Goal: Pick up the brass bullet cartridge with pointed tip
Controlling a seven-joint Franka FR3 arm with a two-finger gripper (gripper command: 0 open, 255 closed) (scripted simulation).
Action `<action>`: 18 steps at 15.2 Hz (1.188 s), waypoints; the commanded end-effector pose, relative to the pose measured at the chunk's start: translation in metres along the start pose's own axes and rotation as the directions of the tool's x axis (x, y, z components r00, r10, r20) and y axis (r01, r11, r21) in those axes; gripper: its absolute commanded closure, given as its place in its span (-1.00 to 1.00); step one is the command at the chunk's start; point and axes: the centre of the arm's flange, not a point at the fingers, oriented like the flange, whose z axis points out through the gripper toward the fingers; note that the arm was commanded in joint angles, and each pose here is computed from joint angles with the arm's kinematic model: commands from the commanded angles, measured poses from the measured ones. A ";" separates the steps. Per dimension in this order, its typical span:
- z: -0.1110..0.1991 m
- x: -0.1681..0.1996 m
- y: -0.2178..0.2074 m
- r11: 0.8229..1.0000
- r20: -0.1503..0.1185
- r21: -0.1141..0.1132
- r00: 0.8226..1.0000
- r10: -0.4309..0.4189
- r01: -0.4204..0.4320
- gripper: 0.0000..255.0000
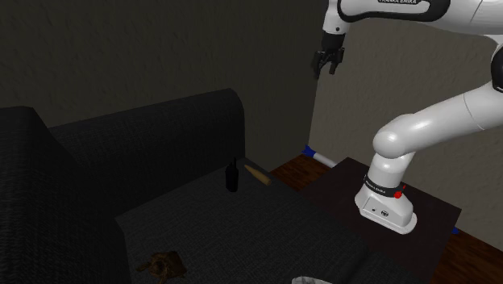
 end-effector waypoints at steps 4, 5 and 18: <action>0.028 0.003 -0.025 1.000 0.017 0.018 1.000 -0.008 0.007 -1.00; 0.038 0.003 -0.033 1.000 0.022 0.023 1.000 -0.010 0.010 -1.00; 0.155 0.006 -0.148 0.994 0.092 0.100 0.995 -0.047 0.037 -1.00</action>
